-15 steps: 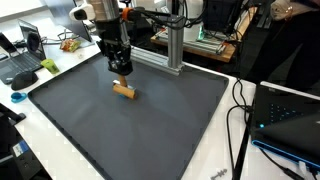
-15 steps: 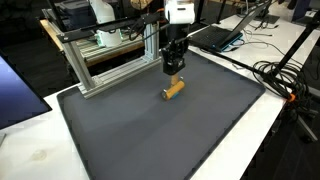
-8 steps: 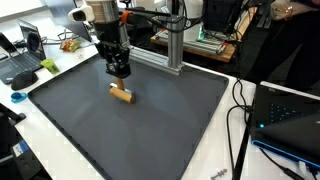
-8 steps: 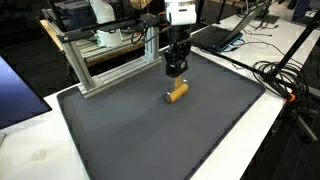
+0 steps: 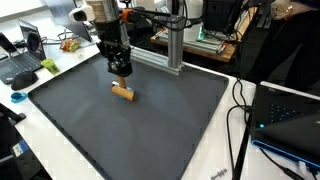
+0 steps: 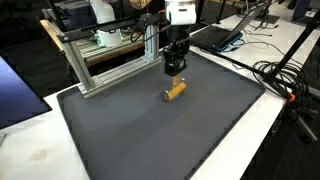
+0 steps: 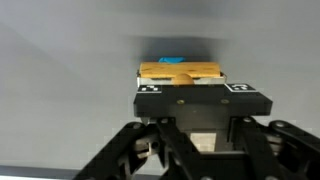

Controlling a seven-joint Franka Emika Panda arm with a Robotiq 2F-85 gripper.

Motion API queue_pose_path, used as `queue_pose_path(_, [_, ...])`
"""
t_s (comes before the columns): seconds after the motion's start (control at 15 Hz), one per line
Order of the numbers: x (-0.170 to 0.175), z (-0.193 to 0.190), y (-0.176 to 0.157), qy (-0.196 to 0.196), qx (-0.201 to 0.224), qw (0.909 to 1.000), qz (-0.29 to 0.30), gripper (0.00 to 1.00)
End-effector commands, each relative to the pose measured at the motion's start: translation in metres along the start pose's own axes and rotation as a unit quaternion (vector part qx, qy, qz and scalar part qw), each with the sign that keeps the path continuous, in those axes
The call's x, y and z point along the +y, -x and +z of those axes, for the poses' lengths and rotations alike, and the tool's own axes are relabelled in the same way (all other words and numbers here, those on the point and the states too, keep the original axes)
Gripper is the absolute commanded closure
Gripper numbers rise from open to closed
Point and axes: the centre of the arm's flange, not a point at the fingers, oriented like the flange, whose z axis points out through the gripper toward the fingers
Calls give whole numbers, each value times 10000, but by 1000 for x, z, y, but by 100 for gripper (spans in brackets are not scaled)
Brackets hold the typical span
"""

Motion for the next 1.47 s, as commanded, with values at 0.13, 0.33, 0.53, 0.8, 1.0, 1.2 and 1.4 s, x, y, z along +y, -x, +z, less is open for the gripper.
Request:
queue_pose_path(0.13, [-18, 2, 5, 28, -104, 9999, -110, 78])
queue_pose_path(0.33, [-25, 1, 5, 271, -175, 9992, -248, 78])
queue_pose_path(0.53, [-33, 0, 5, 433, -185, 9983, -352, 78])
queue_pose_path(0.8, [-41, -1, 5, 653, -222, 9967, -422, 78])
queue_pose_path(1.0, [-48, -1, 5, 910, -238, 9943, -498, 78])
queue_pose_path(1.2, [-58, 0, 6, 1074, -260, 9919, -625, 78])
queue_pose_path(1.4, [-67, -1, 5, 924, -198, 9928, -743, 78])
